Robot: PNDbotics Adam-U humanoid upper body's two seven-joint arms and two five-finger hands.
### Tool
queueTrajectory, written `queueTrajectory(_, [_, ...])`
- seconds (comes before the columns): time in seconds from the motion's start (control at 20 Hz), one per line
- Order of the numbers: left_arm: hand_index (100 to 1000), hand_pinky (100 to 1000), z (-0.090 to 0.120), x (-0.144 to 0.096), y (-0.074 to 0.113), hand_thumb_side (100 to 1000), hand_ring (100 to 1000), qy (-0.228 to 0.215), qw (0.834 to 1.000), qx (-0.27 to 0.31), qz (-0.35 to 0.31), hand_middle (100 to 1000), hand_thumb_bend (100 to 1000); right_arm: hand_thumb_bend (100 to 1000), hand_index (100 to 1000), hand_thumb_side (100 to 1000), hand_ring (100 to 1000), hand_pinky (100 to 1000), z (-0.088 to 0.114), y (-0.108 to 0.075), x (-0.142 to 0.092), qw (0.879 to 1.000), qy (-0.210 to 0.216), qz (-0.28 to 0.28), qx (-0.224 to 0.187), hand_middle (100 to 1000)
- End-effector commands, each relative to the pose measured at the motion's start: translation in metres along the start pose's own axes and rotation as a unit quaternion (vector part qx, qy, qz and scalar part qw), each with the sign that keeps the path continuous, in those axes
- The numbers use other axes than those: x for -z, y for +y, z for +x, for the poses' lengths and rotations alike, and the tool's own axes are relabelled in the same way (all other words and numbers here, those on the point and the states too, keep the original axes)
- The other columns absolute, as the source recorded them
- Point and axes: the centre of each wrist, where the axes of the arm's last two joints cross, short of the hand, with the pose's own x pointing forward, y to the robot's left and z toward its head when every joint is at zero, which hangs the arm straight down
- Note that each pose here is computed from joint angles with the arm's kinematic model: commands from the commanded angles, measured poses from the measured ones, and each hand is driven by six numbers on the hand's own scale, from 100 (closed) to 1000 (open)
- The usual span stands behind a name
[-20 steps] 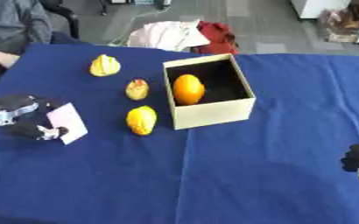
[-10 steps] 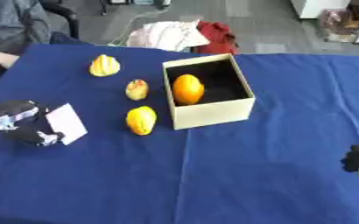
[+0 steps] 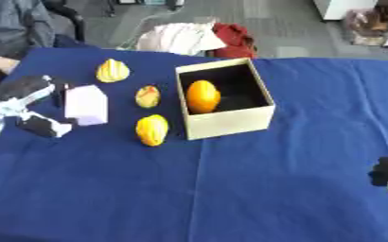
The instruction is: Pick up objects on the table and place them in the box.
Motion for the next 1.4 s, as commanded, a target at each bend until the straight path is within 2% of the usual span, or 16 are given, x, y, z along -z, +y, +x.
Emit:
queueTrajectory(0.05, [760,752,0.019,0.008,0.038,539,596,-0.042,0.998,0.027,0.025,575,100,100,692,439,636,635,0.004,-0.004,0.001,1.0,-0.005,0.006,-0.008,590])
queueTrajectory(0.1, [761,753,0.028,0.016,0.045,238,598,-0.06,0.997,0.032,0.025,578,102,100,692,438,636,635,0.004,-0.003,0.001,1.0,-0.006,0.008,-0.007,590])
queueTrajectory(0.35, [764,754,0.064,0.059,0.06,252,604,-0.117,0.992,0.053,0.002,585,128,100,692,439,636,635,0.005,0.0,0.003,1.0,-0.008,0.016,-0.002,591])
queueTrajectory(0.65, [770,753,0.095,0.109,0.051,289,608,-0.14,0.988,0.067,-0.024,591,118,100,692,443,636,635,0.007,0.005,0.006,1.0,-0.014,0.027,0.006,590])
queueTrajectory(0.85, [793,758,0.112,0.132,0.04,310,622,-0.151,0.986,0.073,-0.023,615,120,100,692,452,636,635,0.008,0.007,0.008,0.999,-0.015,0.033,0.01,590])
queueTrajectory(0.95, [847,770,0.119,0.138,0.034,374,654,-0.159,0.984,0.081,-0.024,660,135,100,692,452,636,635,0.008,0.008,0.008,0.999,-0.016,0.034,0.012,590])
queueTrajectory(1.1, [926,818,0.125,0.14,0.026,518,748,-0.176,0.978,0.106,-0.048,773,209,100,692,455,636,635,0.009,0.008,0.009,0.999,-0.016,0.035,0.012,590])
queueTrajectory(1.4, [971,871,0.122,0.133,0.02,657,828,-0.182,0.965,0.16,-0.101,868,329,100,692,451,636,635,0.008,0.006,0.008,0.999,-0.015,0.034,0.01,590])
